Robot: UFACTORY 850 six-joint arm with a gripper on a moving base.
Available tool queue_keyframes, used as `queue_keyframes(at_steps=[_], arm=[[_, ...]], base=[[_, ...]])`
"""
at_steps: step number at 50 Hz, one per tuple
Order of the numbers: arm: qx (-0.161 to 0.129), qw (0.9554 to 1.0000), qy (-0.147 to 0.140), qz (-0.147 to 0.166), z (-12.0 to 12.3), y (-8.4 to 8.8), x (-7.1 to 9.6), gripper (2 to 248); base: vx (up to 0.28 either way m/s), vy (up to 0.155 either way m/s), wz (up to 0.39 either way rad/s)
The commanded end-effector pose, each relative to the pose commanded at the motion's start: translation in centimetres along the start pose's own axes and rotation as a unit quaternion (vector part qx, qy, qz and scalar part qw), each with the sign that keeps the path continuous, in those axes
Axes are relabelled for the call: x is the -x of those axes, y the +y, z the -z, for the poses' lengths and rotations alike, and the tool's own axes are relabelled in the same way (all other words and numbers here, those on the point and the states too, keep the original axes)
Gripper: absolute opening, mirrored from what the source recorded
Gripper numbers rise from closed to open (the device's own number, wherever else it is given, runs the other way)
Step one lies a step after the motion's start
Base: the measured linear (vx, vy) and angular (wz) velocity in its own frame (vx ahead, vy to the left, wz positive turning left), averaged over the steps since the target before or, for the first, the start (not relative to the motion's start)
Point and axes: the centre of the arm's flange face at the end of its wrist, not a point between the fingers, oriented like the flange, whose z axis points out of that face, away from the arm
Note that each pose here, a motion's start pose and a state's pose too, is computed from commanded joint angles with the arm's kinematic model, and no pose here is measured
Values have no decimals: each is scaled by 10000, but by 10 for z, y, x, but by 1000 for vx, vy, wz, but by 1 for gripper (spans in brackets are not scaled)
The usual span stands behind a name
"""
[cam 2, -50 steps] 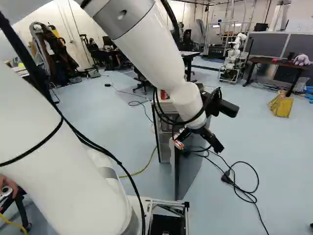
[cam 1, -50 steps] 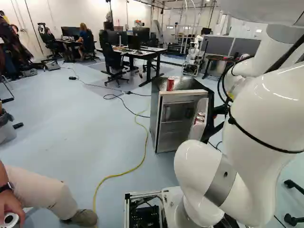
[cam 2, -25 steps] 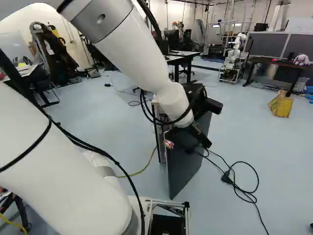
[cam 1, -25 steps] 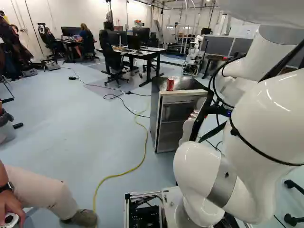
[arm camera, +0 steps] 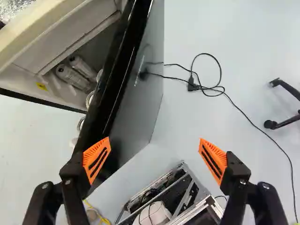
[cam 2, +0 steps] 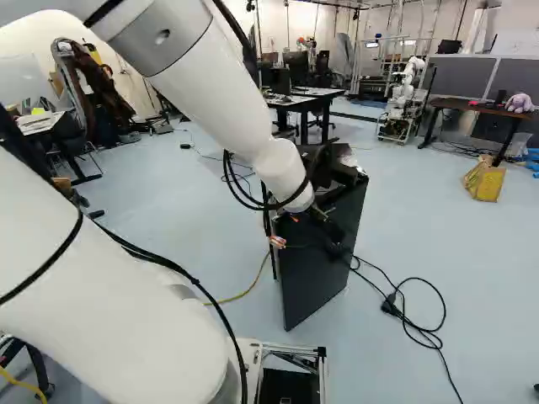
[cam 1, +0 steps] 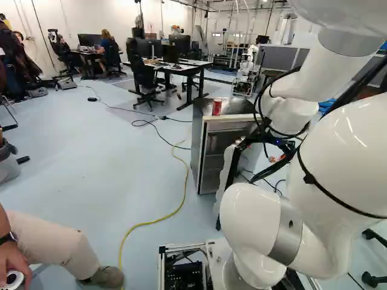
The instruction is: Grab a drink from the fridge
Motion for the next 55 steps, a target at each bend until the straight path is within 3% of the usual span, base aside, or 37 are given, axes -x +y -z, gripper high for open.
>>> queue_keyframes(at_steps=[27,55], arm=[[-359,9974,-60,626,-4,-50,-2,247],[-643,9914,-127,1129,-16,-99,-22,247]], base=[[0,0,0],[0,0,0]])
